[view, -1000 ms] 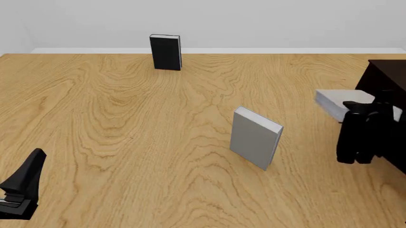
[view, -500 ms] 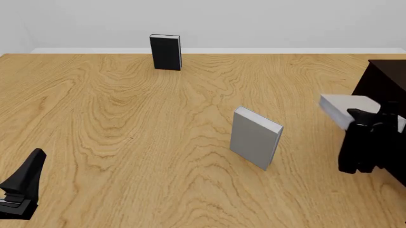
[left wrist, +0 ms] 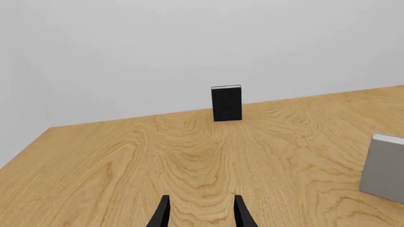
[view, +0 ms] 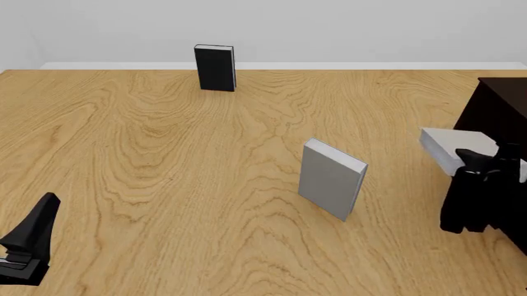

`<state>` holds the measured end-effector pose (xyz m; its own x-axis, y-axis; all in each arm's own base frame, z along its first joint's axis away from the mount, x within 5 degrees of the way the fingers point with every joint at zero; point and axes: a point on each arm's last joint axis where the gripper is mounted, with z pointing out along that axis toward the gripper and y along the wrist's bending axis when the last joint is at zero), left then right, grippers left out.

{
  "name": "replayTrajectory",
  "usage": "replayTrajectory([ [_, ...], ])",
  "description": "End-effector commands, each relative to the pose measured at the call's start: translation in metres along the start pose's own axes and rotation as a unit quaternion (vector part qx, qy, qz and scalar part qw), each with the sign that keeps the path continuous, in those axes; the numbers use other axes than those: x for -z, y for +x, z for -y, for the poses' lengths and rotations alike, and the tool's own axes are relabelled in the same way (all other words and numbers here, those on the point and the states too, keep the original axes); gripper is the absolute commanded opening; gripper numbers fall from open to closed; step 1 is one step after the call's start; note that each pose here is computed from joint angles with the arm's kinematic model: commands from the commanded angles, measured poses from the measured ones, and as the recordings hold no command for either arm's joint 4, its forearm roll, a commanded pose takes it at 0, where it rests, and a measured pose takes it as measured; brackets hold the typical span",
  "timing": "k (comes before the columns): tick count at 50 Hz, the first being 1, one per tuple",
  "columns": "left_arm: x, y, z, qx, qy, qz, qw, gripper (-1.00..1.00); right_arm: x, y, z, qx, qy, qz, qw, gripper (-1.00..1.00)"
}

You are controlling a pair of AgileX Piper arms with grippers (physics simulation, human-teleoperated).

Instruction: Pick up the book on the right and place it on the cabinet shelf.

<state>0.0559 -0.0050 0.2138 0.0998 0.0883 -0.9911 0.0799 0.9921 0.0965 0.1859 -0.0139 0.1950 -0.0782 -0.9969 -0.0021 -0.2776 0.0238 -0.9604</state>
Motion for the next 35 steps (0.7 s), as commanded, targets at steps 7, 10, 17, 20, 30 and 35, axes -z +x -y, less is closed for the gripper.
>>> replayTrajectory([
  [7, 0.000, 0.000, 0.000, 0.000, 0.001, 0.000, 1.0000, 1.00, 0.000, 0.008, 0.000, -0.017, 0.021, -0.018, 0.9995, -1.00],
  [10, 0.000, 0.000, 0.000, -0.001, 0.001, 0.000, 1.0000, 1.00, 0.000, 0.009, 0.001, -0.021, 0.022, -0.020, 0.9993, -1.00],
  [17, 0.000, 0.000, 0.000, -0.001, 0.000, 0.001, 1.0000, 1.00, 0.003, 0.014, 0.000, -0.028, 0.024, -0.034, 0.9987, -1.00],
  [20, 0.000, 0.000, 0.000, -0.001, 0.001, 0.000, 1.0000, 1.00, 0.003, 0.015, -0.004, -0.025, 0.020, -0.039, 0.9987, -1.00],
  [30, 0.000, 0.000, 0.000, -0.003, 0.002, 0.000, 1.0000, 1.00, 0.003, 0.022, -0.004, -0.029, 0.019, -0.055, 0.9979, -1.00],
  [35, 0.000, 0.000, 0.000, -0.003, 0.002, 0.000, 1.0000, 1.00, 0.003, 0.025, -0.003, -0.033, 0.021, -0.063, 0.9973, -1.00],
])
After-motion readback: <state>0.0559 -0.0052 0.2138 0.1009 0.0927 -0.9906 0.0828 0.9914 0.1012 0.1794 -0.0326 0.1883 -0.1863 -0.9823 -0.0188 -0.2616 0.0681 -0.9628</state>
